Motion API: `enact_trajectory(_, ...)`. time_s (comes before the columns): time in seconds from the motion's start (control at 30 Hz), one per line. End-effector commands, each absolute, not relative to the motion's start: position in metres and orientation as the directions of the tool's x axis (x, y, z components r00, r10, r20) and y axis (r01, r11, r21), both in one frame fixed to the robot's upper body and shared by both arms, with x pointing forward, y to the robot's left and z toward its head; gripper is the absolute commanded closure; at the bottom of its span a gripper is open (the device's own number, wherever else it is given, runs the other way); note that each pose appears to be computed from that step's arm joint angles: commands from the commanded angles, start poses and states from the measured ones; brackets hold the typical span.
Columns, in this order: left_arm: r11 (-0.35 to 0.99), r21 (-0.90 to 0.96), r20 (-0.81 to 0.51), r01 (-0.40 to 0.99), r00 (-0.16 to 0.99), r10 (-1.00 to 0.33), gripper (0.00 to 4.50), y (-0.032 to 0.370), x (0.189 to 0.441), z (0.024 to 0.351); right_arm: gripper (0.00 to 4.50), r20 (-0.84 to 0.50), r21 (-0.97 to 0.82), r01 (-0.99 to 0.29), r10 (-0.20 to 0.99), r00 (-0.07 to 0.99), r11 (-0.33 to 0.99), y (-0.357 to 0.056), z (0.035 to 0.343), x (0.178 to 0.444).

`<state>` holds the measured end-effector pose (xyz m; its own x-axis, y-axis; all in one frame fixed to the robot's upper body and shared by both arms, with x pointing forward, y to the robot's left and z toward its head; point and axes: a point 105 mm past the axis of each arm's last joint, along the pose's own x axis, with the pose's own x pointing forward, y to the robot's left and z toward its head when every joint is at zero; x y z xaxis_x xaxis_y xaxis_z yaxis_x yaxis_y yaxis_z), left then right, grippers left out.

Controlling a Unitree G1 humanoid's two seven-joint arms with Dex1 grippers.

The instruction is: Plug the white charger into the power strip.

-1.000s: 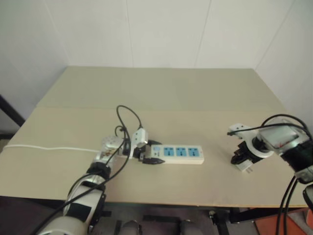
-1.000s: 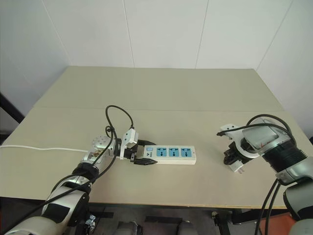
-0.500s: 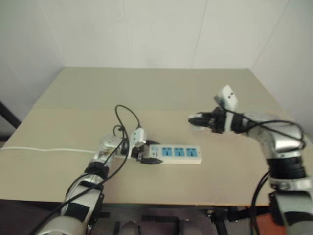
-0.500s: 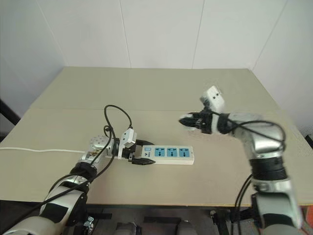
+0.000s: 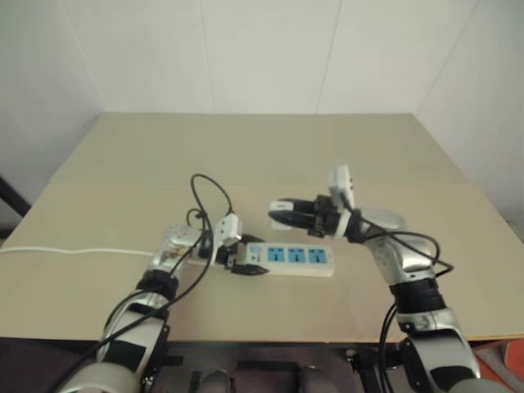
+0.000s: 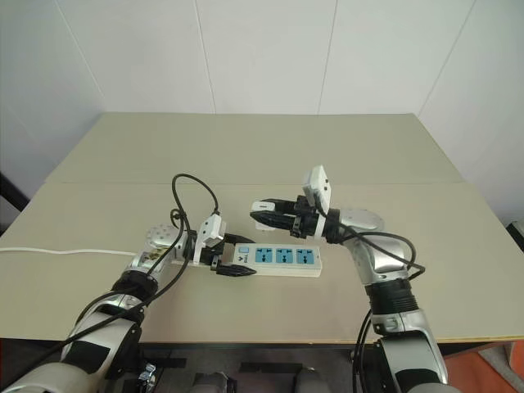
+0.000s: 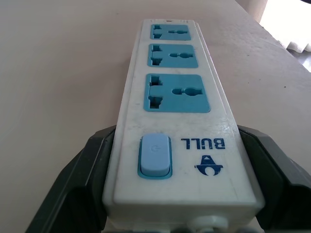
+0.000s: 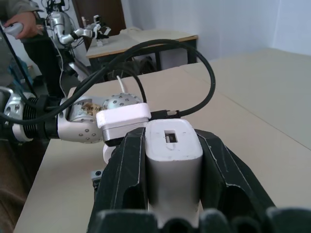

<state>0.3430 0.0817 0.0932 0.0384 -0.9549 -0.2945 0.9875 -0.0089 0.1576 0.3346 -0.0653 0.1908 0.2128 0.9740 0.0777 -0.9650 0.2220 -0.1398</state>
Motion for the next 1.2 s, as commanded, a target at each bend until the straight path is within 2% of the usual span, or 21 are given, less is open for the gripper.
enact_trajectory(0.03, -0.036, 0.142, -0.338, 0.989, 0.015, -0.941, 1.19, 0.087, 0.337, 0.086, 3.39, 0.101, -0.221, -0.955, 0.978, 0.181, 0.2, -0.064, 0.193, 0.331)
enact_trajectory(0.2, -0.033, 0.139, -0.342, 0.99, 0.016, -0.94, 1.19, 0.09, 0.335, 0.085, 3.39, 0.082, -0.25, -0.955, 0.986, 0.143, 0.159, -0.06, 0.181, 0.329)
enact_trajectory(0.77, -0.024, 0.141, -0.345, 0.99, 0.026, -0.938, 1.19, 0.092, 0.336, 0.088, 3.39, 0.031, -0.232, -0.961, 0.989, 0.146, 0.149, -0.051, 0.149, 0.331)
enact_trajectory(1.2, -0.027, 0.142, -0.341, 0.989, 0.024, -0.94, 1.19, 0.089, 0.336, 0.089, 3.39, 0.033, -0.228, -0.957, 0.984, 0.174, 0.177, -0.046, 0.147, 0.338)
